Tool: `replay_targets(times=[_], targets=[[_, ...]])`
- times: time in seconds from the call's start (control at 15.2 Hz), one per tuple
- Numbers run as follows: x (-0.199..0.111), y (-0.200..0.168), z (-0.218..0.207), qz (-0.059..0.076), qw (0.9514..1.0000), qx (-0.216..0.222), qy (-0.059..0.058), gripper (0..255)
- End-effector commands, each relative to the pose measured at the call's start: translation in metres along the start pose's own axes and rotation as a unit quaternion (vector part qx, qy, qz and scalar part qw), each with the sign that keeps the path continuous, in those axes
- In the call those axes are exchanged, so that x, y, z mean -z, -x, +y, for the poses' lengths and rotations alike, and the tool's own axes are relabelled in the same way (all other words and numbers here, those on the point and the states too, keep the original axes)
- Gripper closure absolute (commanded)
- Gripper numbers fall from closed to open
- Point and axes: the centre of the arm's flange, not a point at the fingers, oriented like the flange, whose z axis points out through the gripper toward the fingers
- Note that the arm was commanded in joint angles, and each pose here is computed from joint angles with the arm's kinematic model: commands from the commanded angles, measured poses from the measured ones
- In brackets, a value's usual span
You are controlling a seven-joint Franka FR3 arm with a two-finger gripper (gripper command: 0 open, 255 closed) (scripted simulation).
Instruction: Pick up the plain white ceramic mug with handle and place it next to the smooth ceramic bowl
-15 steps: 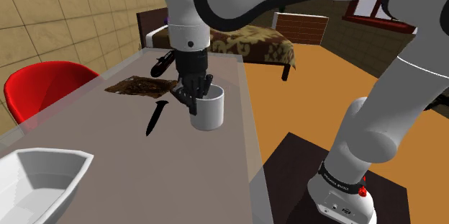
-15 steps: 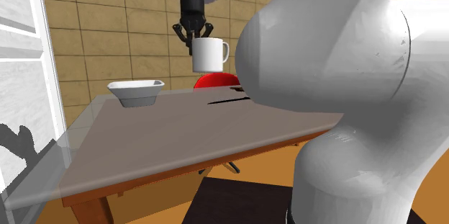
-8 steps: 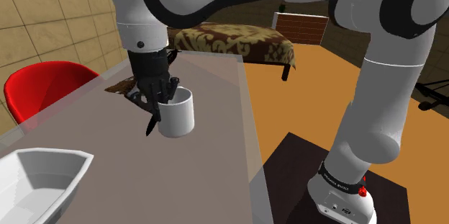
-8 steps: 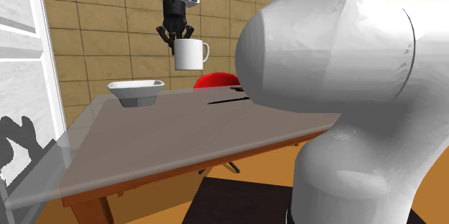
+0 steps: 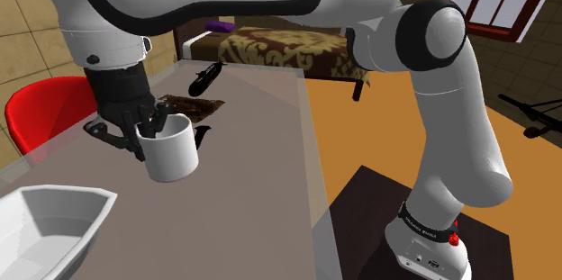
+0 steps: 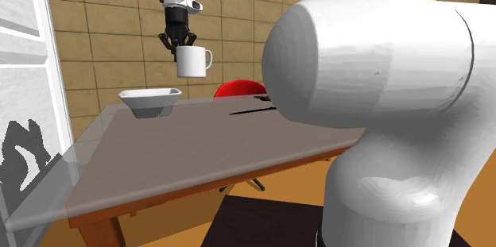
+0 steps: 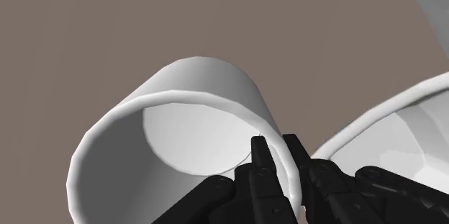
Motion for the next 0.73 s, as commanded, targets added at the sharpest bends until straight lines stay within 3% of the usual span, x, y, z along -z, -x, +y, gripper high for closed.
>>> replay_targets(times=[0.0, 0.66], targets=[[-0.007, -0.006, -0.007, 0.000, 1.0000, -0.001, 0.001, 255], [-0.060, -0.008, -0.007, 0.000, 1.0000, -0.001, 0.001, 255]])
